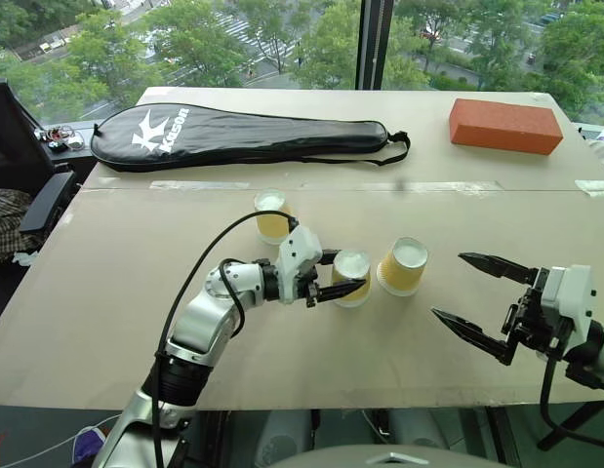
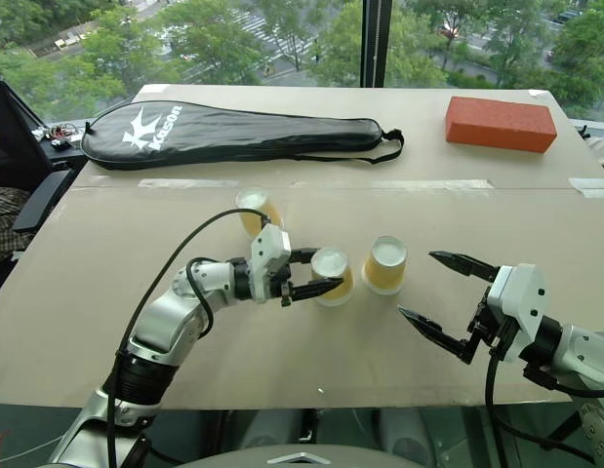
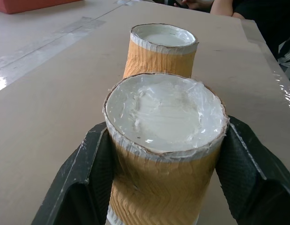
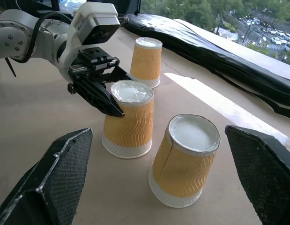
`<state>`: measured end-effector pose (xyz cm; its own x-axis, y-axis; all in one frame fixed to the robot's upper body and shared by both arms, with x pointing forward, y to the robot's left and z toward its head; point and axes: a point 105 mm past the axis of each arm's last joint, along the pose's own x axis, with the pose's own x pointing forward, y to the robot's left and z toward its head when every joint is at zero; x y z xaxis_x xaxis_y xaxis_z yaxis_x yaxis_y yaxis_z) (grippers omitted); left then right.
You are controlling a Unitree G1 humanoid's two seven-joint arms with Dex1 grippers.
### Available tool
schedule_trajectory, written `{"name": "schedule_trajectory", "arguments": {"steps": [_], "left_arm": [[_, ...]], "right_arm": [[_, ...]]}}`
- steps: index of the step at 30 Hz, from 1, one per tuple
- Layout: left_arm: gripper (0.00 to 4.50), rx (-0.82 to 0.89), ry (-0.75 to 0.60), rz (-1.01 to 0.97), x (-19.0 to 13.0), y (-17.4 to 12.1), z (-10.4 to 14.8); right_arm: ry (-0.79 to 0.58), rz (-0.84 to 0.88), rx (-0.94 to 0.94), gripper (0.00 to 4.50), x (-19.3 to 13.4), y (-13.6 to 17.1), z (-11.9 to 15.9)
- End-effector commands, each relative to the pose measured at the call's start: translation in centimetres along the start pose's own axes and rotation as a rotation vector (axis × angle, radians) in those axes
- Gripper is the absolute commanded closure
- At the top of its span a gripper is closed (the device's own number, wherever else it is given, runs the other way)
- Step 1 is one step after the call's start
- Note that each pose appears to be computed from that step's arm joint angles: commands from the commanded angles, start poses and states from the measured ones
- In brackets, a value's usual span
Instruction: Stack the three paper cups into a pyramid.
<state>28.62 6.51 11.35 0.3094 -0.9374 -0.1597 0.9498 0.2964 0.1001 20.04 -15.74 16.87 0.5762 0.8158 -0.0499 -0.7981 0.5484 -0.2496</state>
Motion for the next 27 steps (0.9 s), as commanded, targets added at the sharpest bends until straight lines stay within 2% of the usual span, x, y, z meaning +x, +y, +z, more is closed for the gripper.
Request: {"name": "schedule_trajectory", "arguments": {"steps": [1,15,27], "left_arm": [[2.04,-0.013,0.04,0.023,0.2,0.4,-0.6],[2.04,-0.025,0.026,-0.017,1.3,0.8,-0.1],[2.04,-0.019,0.016,-0.038,2.3,0.9,-0.1]], "right_arm": [[-0.024,0.015,-0.03,0.0,0.2,0.2,0.9],[-0.005,0.016,-0.016,0.0,-0.5,0.0,0.8],[0.081,0.027,-0.026,0.0,-3.3,-1.1,0.0]]}}
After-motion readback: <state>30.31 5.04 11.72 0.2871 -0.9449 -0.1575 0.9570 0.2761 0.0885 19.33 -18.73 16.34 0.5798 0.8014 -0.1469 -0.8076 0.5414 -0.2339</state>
